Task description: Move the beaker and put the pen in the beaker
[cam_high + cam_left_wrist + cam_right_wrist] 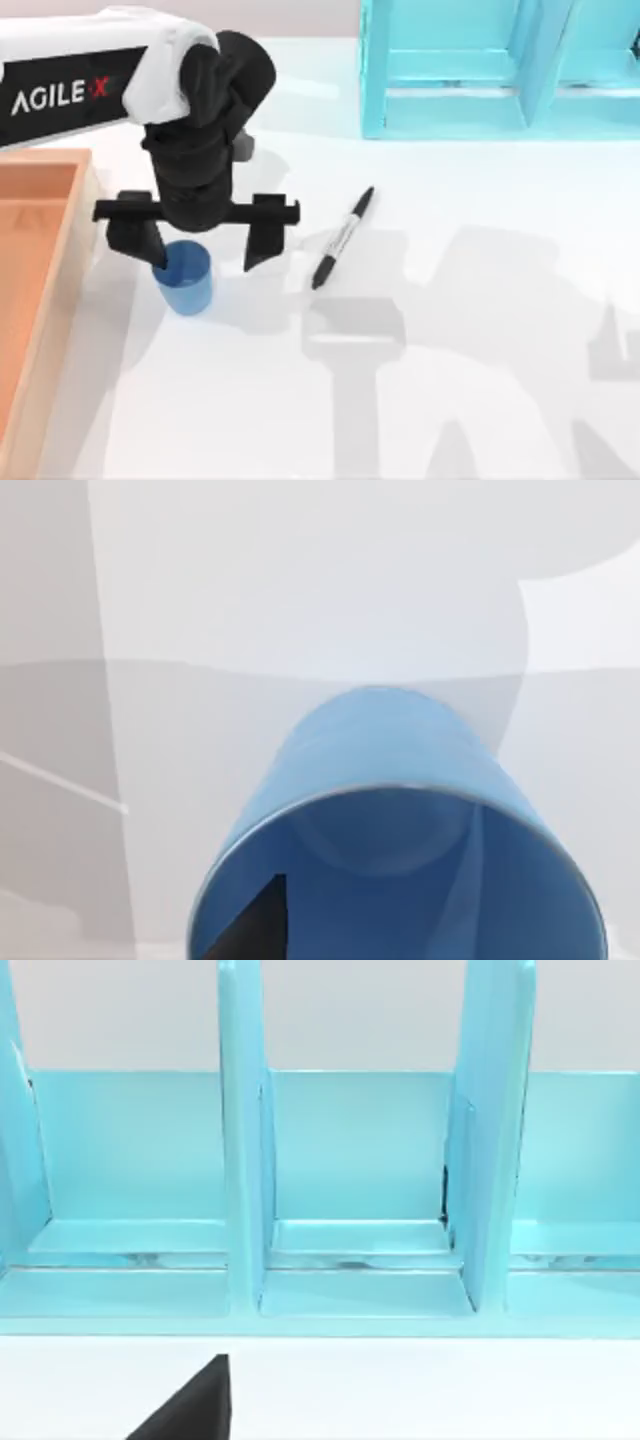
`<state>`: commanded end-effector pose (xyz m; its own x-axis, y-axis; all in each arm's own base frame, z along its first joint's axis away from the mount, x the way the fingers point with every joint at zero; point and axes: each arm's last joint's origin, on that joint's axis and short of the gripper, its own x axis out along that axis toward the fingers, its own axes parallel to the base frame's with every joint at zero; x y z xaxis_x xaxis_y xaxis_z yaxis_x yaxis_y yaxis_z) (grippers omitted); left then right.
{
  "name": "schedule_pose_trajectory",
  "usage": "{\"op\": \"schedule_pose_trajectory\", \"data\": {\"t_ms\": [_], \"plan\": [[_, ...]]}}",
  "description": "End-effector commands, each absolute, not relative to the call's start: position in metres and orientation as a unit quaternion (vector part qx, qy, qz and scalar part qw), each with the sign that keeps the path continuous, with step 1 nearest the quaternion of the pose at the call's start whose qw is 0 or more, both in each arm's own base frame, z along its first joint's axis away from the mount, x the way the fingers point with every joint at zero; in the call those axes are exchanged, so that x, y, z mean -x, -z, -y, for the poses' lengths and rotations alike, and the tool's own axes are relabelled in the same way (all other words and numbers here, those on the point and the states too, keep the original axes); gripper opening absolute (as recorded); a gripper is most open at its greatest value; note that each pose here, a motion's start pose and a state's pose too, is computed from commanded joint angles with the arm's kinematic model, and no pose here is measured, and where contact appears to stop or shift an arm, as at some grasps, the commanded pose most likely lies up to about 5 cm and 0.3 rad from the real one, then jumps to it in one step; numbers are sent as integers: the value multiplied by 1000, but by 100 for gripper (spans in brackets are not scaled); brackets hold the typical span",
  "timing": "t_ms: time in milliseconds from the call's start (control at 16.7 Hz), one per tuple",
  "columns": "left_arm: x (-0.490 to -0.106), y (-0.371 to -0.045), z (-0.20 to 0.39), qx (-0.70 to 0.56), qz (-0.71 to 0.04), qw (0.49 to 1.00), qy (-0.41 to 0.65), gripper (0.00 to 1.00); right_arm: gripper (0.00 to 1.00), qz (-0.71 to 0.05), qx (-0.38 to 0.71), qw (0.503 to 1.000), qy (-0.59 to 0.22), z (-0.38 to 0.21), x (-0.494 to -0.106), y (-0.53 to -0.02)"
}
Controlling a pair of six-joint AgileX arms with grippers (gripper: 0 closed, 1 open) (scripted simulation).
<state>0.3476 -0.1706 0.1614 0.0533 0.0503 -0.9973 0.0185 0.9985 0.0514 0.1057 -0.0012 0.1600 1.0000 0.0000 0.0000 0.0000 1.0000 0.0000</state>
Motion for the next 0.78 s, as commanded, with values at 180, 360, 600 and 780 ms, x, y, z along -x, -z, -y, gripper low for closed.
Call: {"op": "schedule_pose_trajectory", "data": {"t_ms": [180,360,600,780], "plan": [[-348,-161,171,-25,-688,725,-11,100,100,0,0,1000,0,1,-106,-160],[-348,-161,171,-25,-688,725,-11,100,100,0,0,1000,0,1,-106,-160],[-350,-169,173,-27,-689,724,-10,100,100,0,0,1000,0,1,-106,-160],[-356,-198,178,-28,-691,722,-11,100,100,0,0,1000,0,1,-106,-160]]}}
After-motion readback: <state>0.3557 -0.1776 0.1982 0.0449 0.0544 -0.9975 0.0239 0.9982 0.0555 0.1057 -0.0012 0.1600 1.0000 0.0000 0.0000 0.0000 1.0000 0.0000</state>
